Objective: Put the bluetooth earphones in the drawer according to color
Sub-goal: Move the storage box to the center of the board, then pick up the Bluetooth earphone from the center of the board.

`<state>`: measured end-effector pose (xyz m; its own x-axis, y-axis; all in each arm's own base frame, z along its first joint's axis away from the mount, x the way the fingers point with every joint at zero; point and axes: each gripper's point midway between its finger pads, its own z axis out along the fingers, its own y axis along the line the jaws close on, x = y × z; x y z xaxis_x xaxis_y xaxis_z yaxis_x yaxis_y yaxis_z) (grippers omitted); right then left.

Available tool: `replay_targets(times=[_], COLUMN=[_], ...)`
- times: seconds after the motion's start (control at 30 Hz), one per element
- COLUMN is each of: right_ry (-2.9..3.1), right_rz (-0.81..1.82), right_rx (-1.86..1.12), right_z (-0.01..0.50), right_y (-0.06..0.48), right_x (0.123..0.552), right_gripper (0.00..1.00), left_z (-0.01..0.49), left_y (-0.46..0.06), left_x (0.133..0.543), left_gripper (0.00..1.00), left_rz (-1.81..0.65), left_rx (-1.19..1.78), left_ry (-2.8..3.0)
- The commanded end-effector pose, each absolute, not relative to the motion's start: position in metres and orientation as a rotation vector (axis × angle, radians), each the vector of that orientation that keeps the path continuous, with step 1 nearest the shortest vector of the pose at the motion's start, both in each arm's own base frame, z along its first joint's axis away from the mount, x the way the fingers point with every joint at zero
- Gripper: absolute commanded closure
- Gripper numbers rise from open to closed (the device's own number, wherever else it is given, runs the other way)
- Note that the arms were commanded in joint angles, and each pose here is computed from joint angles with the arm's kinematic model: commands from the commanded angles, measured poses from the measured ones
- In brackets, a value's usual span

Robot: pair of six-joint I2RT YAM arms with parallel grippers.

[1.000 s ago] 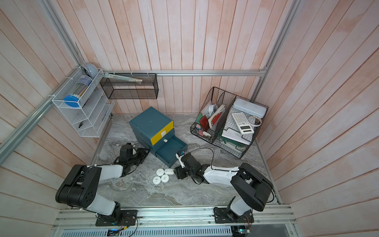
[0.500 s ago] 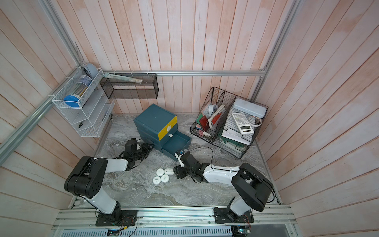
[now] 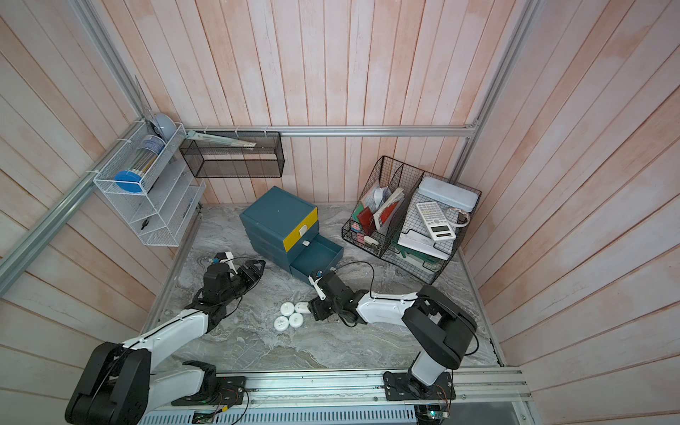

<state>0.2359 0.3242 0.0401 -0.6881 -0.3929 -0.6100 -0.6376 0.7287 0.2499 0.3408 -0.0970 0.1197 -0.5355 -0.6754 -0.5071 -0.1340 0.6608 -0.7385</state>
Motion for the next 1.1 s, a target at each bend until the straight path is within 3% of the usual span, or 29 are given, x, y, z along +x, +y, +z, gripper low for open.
replay_targets(times=[0.0, 0.5, 0.83, 0.97, 1.07], right_ry=[2.402, 2.450, 2.466, 2.465, 2.448], right_rz=[0.600, 0.549, 0.443, 0.428, 0.416], right_rx=[-0.827, -0.983, -0.876, -0.921, -0.940], right_z=[0.037, 0.025, 0.037, 0.031, 0.030], right_y=[0.333, 0.359, 0.350, 0.354, 0.357], right_x=[0.236, 0.201, 0.217, 0.218, 0.222], right_gripper=[0.32, 0.32, 0.30, 0.28, 0.27], left_z=[0.108, 0.115, 0.124, 0.129, 0.133], left_y=[-0.080, -0.074, -0.065, -0.060, -0.057], left_x=[0.331, 0.326, 0.322, 0.320, 0.319], left_gripper=[0.16, 0.14, 0.13, 0.09, 0.00], left_rz=[-0.703, -0.653, -0.605, -0.580, -0.567], left_rx=[-0.629, -0.570, -0.559, -0.561, -0.563], left_ry=[2.050, 2.015, 1.975, 1.956, 1.940])
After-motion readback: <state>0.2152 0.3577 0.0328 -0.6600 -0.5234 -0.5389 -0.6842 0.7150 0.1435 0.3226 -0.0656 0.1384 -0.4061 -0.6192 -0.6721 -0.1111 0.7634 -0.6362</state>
